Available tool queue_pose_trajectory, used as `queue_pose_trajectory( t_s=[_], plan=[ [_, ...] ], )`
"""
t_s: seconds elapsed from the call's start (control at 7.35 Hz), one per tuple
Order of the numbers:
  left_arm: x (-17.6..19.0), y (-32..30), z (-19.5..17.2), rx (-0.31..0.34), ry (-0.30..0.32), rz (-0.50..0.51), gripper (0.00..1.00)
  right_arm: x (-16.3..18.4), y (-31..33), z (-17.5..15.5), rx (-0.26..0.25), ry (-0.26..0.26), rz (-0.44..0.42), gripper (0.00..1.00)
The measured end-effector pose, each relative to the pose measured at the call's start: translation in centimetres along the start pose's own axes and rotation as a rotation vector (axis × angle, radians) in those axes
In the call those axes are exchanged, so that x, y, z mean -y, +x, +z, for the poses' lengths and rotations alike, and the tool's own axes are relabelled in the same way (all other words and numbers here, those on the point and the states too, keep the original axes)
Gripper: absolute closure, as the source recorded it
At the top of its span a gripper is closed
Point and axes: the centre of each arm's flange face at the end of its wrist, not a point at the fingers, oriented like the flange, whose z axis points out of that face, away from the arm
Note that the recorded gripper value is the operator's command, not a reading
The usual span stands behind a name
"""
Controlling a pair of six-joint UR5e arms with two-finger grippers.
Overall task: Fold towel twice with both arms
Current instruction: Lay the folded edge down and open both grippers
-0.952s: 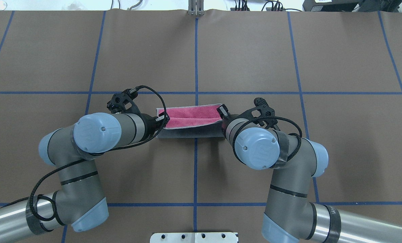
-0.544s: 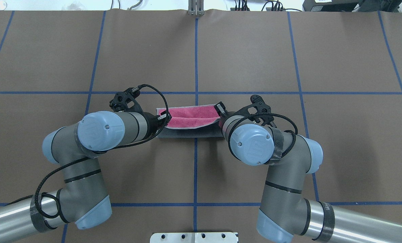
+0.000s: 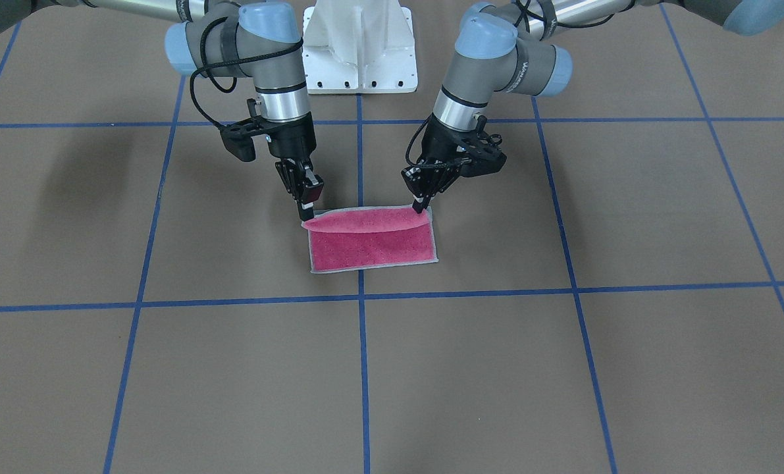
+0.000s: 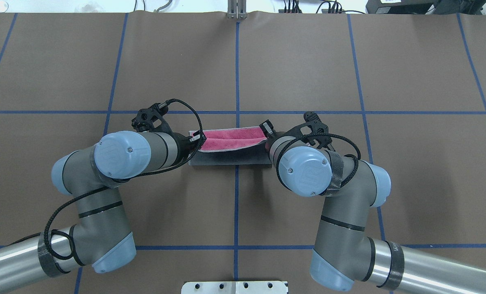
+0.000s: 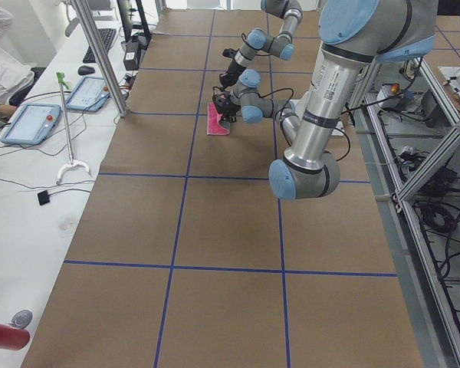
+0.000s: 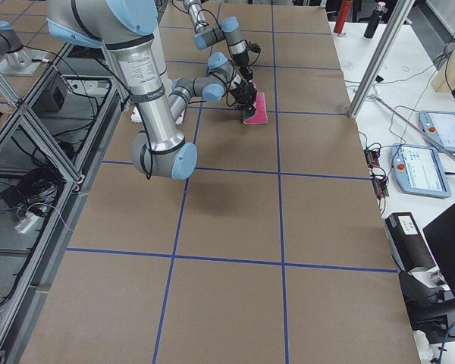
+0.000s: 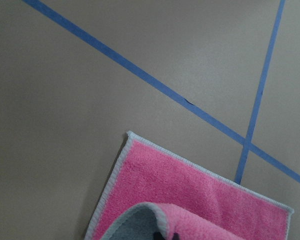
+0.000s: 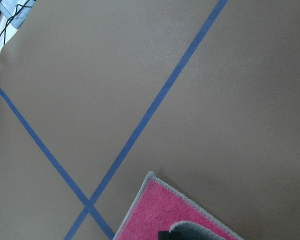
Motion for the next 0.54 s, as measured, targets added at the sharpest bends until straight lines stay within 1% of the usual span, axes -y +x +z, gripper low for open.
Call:
queue_pose_trajectory(
  t_s=[0.27, 0.54],
  plan=[
    [0.0, 0.2, 1.4, 0.015, 0.004, -0.001, 1.0, 0.1, 0.0, 0.5, -0.006, 0.007, -0.003, 1.0],
    [0.1, 0.3, 2.0, 0.021, 0.007, 0.0, 1.0, -0.5, -0.5, 1.3, -0.011, 0.012, -0.004, 1.0]
  ],
)
